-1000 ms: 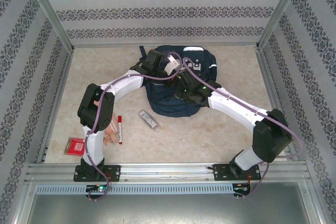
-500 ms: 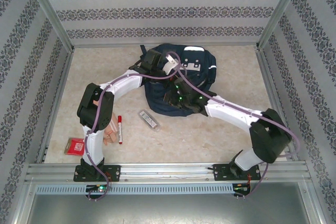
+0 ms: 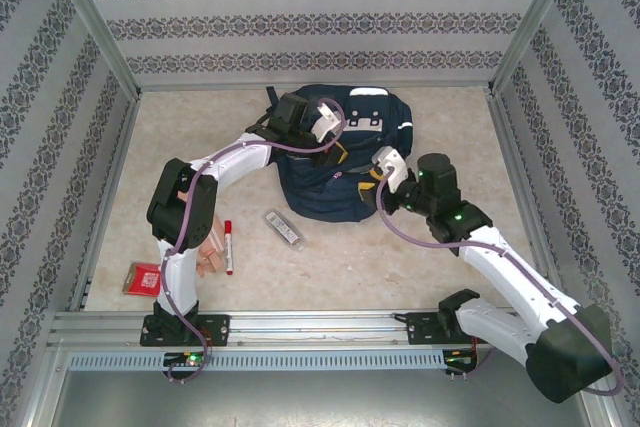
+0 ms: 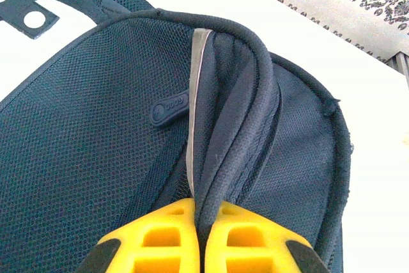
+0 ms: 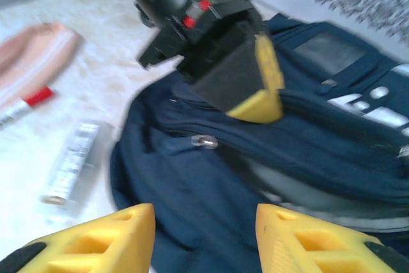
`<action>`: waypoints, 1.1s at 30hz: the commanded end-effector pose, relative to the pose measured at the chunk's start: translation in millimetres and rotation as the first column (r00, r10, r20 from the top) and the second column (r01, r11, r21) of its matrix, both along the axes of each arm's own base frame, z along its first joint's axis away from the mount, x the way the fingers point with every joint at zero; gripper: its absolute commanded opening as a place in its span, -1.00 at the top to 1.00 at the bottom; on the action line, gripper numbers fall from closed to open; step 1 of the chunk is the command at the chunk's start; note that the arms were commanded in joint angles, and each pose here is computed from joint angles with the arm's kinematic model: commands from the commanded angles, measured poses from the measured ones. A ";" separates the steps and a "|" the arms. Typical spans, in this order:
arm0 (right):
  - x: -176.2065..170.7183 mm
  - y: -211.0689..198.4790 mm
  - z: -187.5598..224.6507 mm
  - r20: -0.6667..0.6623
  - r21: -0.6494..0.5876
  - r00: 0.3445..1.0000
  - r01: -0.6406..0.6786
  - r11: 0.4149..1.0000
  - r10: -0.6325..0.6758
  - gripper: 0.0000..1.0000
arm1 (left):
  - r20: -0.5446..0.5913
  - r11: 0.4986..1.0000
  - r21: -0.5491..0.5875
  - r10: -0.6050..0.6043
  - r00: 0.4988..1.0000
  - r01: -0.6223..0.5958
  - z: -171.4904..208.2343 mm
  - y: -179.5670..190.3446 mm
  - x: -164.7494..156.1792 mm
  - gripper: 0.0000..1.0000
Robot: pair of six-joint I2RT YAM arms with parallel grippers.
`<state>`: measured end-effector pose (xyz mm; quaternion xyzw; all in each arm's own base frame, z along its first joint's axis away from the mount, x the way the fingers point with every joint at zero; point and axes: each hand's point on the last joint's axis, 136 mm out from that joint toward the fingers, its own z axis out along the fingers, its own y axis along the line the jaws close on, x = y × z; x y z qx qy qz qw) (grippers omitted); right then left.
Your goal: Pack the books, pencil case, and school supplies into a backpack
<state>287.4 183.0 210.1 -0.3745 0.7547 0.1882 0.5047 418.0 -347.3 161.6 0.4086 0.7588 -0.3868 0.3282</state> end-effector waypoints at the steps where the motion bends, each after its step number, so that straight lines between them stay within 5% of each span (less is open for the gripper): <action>1: 4.7 -5.0 1.6 0.256 -0.237 0.938 -0.175 0.956 0.235 0.04 | 0.084 0.995 -0.060 -0.078 0.993 0.083 27.2 -10.5 -7.8 1.00; 11: 42.6 2.1 0.3 0.395 -0.437 0.795 -0.279 0.855 0.461 0.02 | 0.080 0.991 -0.070 -0.106 0.991 0.112 29.4 -14.7 -14.8 1.00; 24: 72.2 13.6 -38.1 0.379 -0.615 0.739 -0.248 0.749 0.556 0.08 | 0.079 0.989 -0.087 -0.113 0.990 0.120 34.9 -19.8 -16.4 1.00; 29: 79.6 20.5 -36.3 0.410 -0.659 0.709 -0.204 0.724 0.573 0.50 | 0.066 0.989 -0.089 -0.109 0.992 0.114 36.6 -17.1 -19.4 1.00; 33: 79.1 24.3 -27.4 0.429 -0.614 0.718 -0.212 0.760 0.547 0.97 | 0.038 0.992 -0.105 -0.063 0.997 0.067 55.2 -7.3 -24.6 0.35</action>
